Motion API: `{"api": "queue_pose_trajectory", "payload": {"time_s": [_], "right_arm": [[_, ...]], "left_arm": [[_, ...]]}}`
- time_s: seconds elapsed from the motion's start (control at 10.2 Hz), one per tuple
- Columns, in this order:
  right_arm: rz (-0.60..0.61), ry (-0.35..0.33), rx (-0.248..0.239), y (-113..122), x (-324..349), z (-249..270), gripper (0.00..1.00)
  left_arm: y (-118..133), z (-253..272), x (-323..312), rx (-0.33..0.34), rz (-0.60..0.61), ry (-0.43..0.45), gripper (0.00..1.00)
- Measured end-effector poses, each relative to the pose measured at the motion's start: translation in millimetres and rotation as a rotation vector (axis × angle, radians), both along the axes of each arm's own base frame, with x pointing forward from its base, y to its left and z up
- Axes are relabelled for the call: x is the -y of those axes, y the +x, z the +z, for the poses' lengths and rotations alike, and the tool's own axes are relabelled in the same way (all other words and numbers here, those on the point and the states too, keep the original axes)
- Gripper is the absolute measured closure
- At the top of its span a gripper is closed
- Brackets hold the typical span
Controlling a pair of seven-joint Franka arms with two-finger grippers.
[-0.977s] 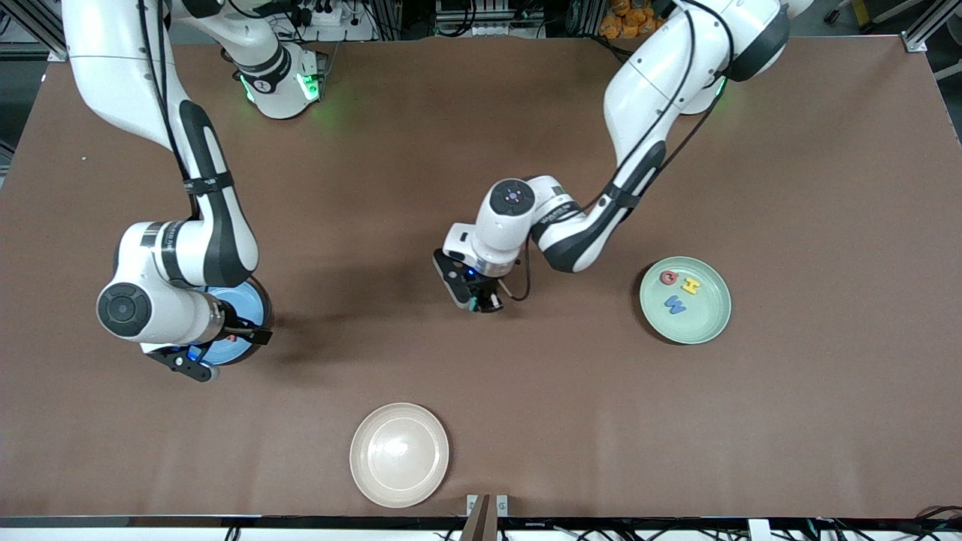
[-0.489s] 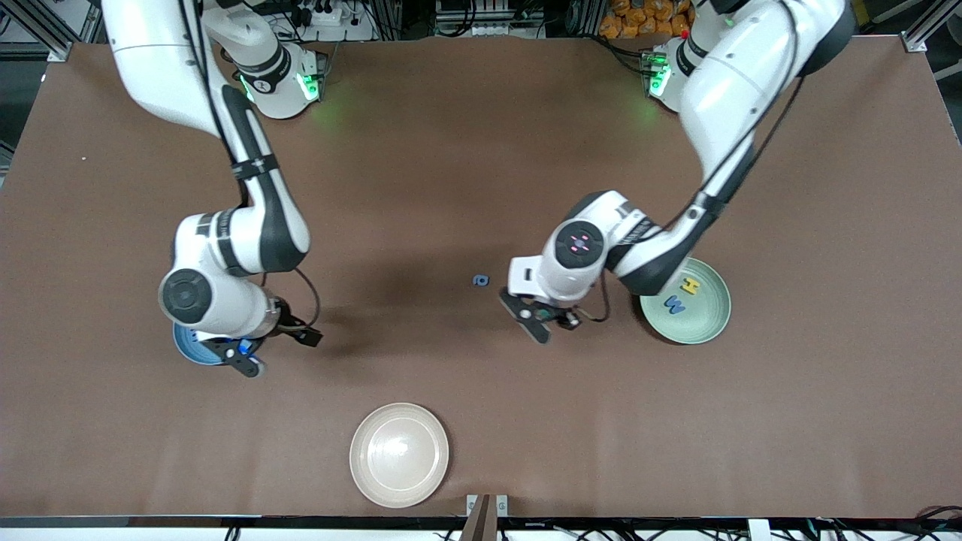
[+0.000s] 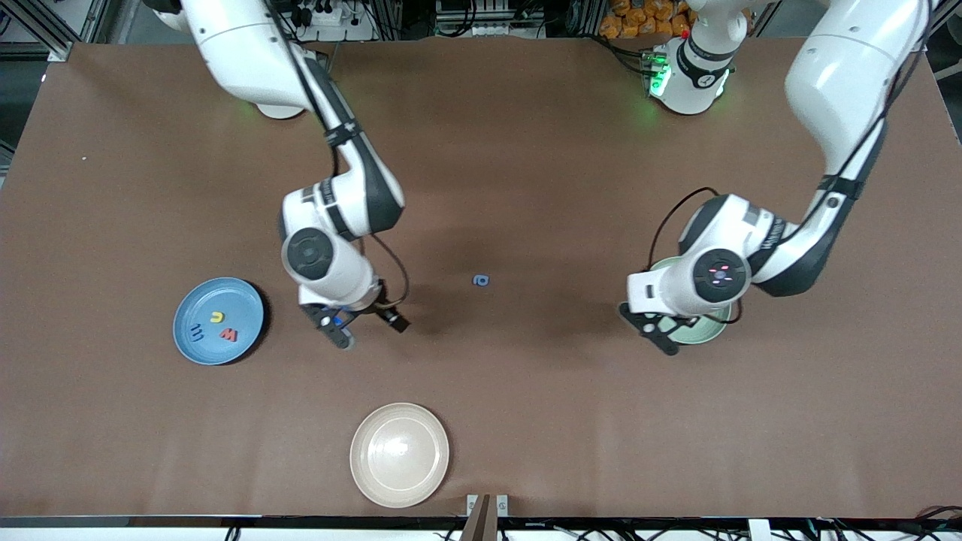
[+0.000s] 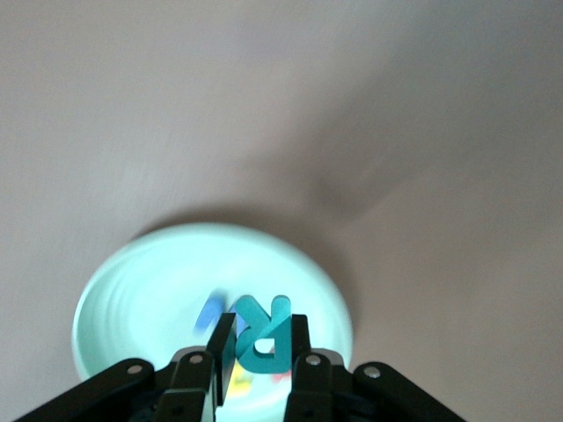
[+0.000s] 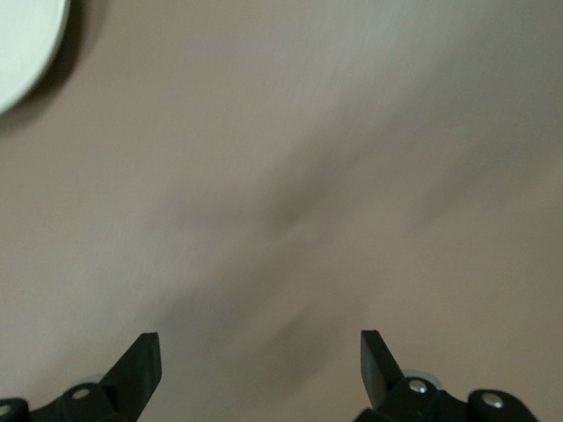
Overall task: Sort upper and lower case letters into plates
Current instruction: 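Release the R onto the green plate while the right gripper reaches a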
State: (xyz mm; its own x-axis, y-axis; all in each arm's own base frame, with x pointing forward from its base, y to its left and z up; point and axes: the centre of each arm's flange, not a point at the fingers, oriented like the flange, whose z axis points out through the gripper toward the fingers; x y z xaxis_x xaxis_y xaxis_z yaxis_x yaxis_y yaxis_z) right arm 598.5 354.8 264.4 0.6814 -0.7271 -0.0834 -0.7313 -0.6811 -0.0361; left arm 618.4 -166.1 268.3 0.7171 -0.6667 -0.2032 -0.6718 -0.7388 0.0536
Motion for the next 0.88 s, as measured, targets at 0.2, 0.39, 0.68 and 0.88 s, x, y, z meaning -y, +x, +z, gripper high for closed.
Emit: {"api": "queue_pose_trajectory", "payload": {"time_s": [0.2, 0.39, 0.68, 0.88], "right_arm": [[-0.099, -0.001, 0.011, -34, -61, -14, 0.00], [-0.217, 0.002, 0.020, -63, -105, -26, 0.00], [-0.490, 0.000, 0.018, -65, -122, -50, 0.00], [-0.585, -0.010, 0.013, -64, -127, -66, 0.00]], "left_arm": [[-8, -18, -56, -0.048, 0.014, -0.012, 0.71], [-12, -32, -99, -0.054, 0.018, -0.038, 0.71], [-11, -36, -110, -0.035, 0.009, -0.046, 0.59], [-7, -31, -108, -0.021, 0.005, -0.049, 0.32]]}}
